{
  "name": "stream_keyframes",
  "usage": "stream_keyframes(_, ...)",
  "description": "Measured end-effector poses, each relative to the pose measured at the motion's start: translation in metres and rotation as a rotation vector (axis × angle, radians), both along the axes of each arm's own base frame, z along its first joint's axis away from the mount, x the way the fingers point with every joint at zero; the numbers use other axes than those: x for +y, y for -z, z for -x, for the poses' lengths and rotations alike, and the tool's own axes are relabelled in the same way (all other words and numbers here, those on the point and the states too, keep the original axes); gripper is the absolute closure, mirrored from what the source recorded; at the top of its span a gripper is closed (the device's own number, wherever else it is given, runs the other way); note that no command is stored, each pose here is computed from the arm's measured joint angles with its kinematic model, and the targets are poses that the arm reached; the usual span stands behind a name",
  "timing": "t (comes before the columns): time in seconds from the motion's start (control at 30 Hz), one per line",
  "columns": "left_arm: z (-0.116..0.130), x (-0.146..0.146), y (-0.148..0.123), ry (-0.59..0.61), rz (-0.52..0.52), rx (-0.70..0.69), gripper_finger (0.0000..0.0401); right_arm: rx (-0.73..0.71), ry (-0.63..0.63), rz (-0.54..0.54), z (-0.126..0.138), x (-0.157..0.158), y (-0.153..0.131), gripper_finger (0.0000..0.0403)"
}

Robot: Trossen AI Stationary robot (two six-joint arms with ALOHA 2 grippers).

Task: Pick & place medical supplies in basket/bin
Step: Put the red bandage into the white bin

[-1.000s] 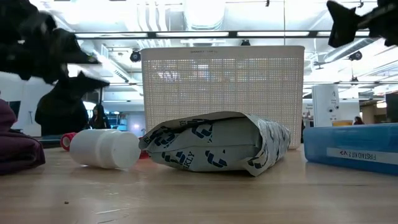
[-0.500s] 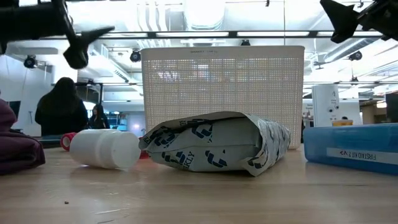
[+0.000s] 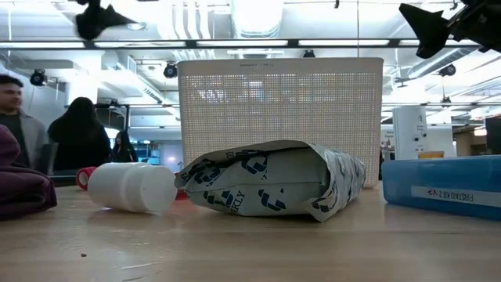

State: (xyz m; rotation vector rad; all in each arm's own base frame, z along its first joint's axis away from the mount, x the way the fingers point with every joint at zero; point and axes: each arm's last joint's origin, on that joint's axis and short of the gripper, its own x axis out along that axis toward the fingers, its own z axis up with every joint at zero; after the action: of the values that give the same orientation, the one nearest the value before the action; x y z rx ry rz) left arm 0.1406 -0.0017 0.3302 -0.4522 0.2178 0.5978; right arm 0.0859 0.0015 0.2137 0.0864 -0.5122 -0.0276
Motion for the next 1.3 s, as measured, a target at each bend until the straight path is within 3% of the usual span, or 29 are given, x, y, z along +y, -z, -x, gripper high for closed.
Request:
stream_keyframes(0.13, 0.009, 0.011, -0.008, -0.22, 0.104, 0.442, 0.0175, 0.0, 0.01, -0.019, 0.0, -0.001, 0.0, 0.0076)
stream_keyframes(0.2, 0.008, 0.017, -0.009, -0.291, 0.15, 0.587, 0.0175, -0.002, -0.004, -0.045, 0.0, -0.001, 0.0, 0.0076)
stream_keyframes(0.47, -0.011, 0.045, 0.023, -0.388, 0.269, 0.834, 0.0175, -0.001, -0.011, -0.056, 0.0, -0.001, 0.0, 0.0076)
stream_keyframes(0.6, 0.0, 0.07, 0.047, -0.436, 0.483, 0.739, 0.0175, 0.004, 0.009, -0.019, 0.0, 0.0, 0.0, 0.0076)
stream_keyframes(0.77, 0.012, 0.086, 0.081, -0.409, 0.622, 0.572, 0.0175, 0.04, -0.006, -0.045, -0.002, 0.0, 0.004, 0.0076)
stream_keyframes(1.0, 0.013, 0.089, 0.123, -0.381, 0.668, 0.612, 0.0175, 0.104, -0.023, -0.077, -0.005, 0.0, 0.009, 0.0076)
stream_keyframes(1.3, -0.001, 0.1, 0.146, -0.32, 0.599, 0.677, 0.0175, 0.103, -0.024, -0.08, -0.005, 0.0, 0.009, 0.0076)
